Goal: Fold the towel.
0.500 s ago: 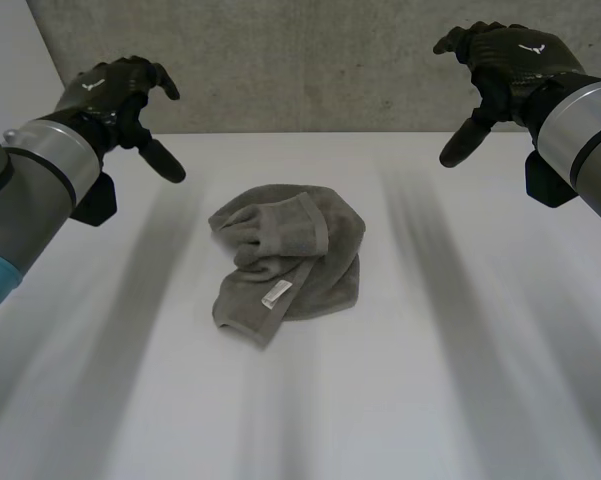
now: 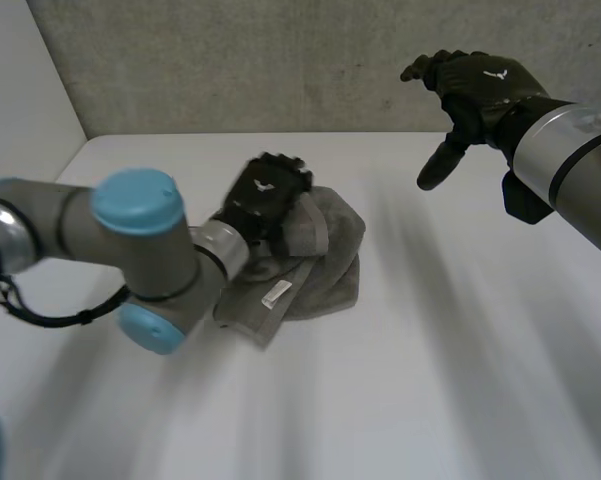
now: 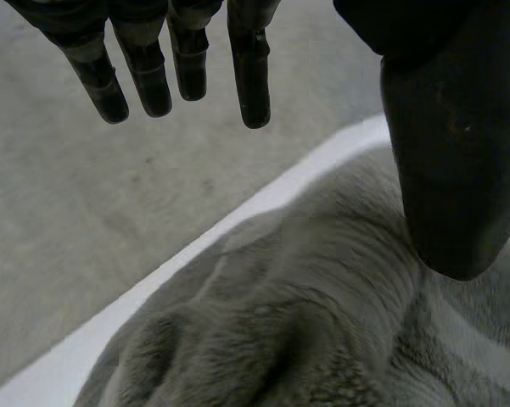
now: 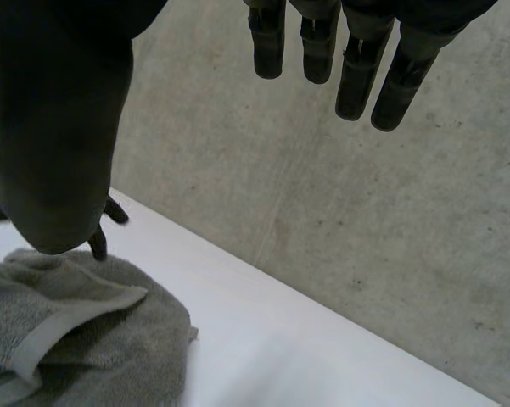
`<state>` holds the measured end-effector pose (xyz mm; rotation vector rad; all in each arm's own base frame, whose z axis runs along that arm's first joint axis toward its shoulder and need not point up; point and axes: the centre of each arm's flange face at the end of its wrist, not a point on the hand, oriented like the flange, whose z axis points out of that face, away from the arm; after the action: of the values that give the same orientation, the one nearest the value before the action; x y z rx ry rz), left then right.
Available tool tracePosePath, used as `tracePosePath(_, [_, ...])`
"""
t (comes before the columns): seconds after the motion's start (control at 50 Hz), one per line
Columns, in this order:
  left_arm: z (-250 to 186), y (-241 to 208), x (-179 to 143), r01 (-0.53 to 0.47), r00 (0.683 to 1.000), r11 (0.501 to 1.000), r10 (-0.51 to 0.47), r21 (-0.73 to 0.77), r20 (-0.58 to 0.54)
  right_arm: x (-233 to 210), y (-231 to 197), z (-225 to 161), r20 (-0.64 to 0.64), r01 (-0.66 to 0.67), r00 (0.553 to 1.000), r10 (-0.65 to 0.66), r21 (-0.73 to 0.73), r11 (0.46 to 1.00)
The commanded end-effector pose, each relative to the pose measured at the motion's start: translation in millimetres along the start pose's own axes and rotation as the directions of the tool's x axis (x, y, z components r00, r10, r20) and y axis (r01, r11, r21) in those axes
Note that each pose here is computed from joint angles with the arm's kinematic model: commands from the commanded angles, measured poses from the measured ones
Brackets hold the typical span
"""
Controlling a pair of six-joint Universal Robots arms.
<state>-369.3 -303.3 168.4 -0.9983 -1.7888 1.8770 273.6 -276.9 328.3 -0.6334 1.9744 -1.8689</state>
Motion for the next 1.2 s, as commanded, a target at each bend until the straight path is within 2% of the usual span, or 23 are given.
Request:
tracePosePath(0.02, [12.3,30.2,27.8,-0.145,0.981,0.989,0.145,0.009,-0.126,0.3,9.5,3.9,0.002,0.026,1.0,-0.026,-0.026,0.999])
tracePosePath(0.16, [16.2,28.5,28.6,-0.147,0.98,0.989,0.149,0.022,-0.129,0.7,21.0,10.6,0.005,0.03,1.0,-0.029,-0.056,0.998])
tracePosePath(0.28, [12.3,-0.2,4.2,-0.154,0.986,0.987,0.157,0.05,-0.053,0.8,27.2,13.5,0.008,0.043,0.999,-0.043,-0.074,0.996])
tracePosePath(0.32, [0.6,-5.5,-29.3,-0.151,0.987,0.989,0.151,0.003,0.053,0.7,29.9,13.9,0.009,0.045,0.999,-0.044,-0.083,0.996])
tracePosePath(0.38, [-8.6,-10.9,-47.5,-0.147,0.984,0.989,0.147,-0.014,0.105,0.6,31.8,13.9,0.01,0.045,0.999,-0.045,-0.089,0.995])
tracePosePath(0.42, [-28.9,-18.3,-74.9,-0.142,0.973,0.989,0.147,-0.039,0.176,0.6,33.9,14.5,0.01,0.045,0.999,-0.044,-0.092,0.995])
tracePosePath(0.44, [-29.0,-18.3,-75.0,-0.142,0.973,0.989,0.147,-0.039,0.177,0.6,33.9,14.5,0.01,0.045,0.999,-0.044,-0.092,0.995])
tracePosePath(0.48, [-48.6,-15.1,-103.4,-0.13,0.959,0.989,0.145,-0.076,0.245,-2.5,40.7,15.9,0.021,0.055,0.998,-0.053,-0.109,0.992])
tracePosePath(0.58, [-70.9,-6.4,-128.5,-0.105,0.94,0.986,0.141,-0.128,0.312,-27.3,61.8,17.9,0.095,0.103,0.992,-0.088,-0.16,0.982])
tracePosePath(0.76, [-88.4,17.6,-136.3,-0.069,0.93,0.98,0.13,-0.184,0.344,-67.1,122.3,23.2,0.205,0.165,0.973,-0.107,-0.294,0.942])
tracePosePath(0.96, [-99.0,37.7,-141.8,-0.024,0.923,0.974,0.108,-0.226,0.369,-85.6,152.9,25.6,0.256,0.183,0.962,-0.101,-0.323,0.928])
tracePosePath(1.1, [-110.9,22.5,-128.5,0.031,0.948,0.986,0.023,-0.162,0.318,-87.6,164.6,30.7,0.265,0.189,0.959,-0.103,-0.324,0.927])
tracePosePath(1.2, [-126.7,12.1,-101.5,0.097,0.975,0.988,-0.071,-0.116,0.208,-93.7,175.6,38.0,0.279,0.196,0.954,-0.108,-0.311,0.93])
